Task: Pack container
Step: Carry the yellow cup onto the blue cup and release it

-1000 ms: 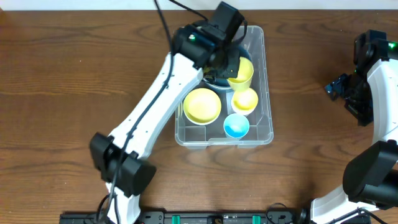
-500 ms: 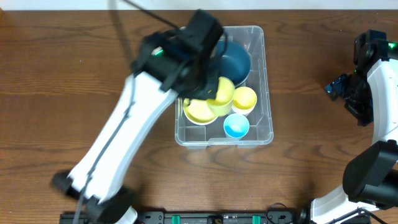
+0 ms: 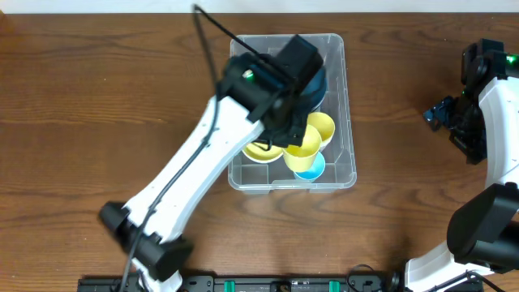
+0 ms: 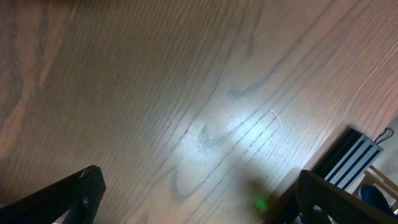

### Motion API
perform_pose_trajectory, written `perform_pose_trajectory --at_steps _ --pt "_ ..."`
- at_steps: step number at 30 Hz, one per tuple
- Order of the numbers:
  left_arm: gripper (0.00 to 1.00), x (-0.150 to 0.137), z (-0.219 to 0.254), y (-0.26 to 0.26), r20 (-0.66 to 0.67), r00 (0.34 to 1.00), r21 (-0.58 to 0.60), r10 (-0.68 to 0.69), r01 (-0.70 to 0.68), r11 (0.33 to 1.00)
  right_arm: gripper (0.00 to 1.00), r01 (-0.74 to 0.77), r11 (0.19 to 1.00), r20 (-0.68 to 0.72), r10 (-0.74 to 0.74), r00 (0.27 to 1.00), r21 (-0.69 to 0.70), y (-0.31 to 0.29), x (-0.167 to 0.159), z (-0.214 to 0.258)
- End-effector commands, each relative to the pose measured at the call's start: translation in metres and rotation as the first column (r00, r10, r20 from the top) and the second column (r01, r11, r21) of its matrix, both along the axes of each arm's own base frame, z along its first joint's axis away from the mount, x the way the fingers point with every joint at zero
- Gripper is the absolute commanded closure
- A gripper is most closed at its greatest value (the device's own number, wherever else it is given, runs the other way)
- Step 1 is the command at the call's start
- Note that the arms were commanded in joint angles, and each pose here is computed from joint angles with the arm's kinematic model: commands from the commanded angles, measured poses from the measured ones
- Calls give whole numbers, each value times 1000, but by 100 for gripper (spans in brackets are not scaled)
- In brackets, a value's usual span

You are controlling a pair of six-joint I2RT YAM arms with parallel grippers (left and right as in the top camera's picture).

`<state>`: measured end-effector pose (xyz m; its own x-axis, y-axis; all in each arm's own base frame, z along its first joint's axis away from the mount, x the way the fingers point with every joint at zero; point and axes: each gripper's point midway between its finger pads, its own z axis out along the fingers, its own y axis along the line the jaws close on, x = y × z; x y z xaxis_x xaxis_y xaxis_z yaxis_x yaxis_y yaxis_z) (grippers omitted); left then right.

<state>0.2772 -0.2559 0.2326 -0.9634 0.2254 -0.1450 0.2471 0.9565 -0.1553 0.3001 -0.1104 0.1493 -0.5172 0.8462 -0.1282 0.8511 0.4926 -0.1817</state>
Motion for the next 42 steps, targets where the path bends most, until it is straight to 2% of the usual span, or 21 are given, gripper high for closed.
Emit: perform_pose_trajectory --at_steps 1,6,13,42 --pt "94 2 -13 -1 -32 999 29 22 -21 999 1 14 1000 -5 -15 1000 -10 -3 -1 -1" --pt "94 6 -38 -9 -91 996 53 20 -15 998 1 14 1000 -5 -15 1000 -10 -3 -1 -1" --pt "94 14 -55 -17 -102 995 61 20 -13 998 1 14 1000 -5 -15 1000 -10 -3 -1 -1" --pt "93 13 -55 -26 -120 993 18 -1 3 1000 1 14 1000 -5 -15 1000 -10 -3 -1 -1"
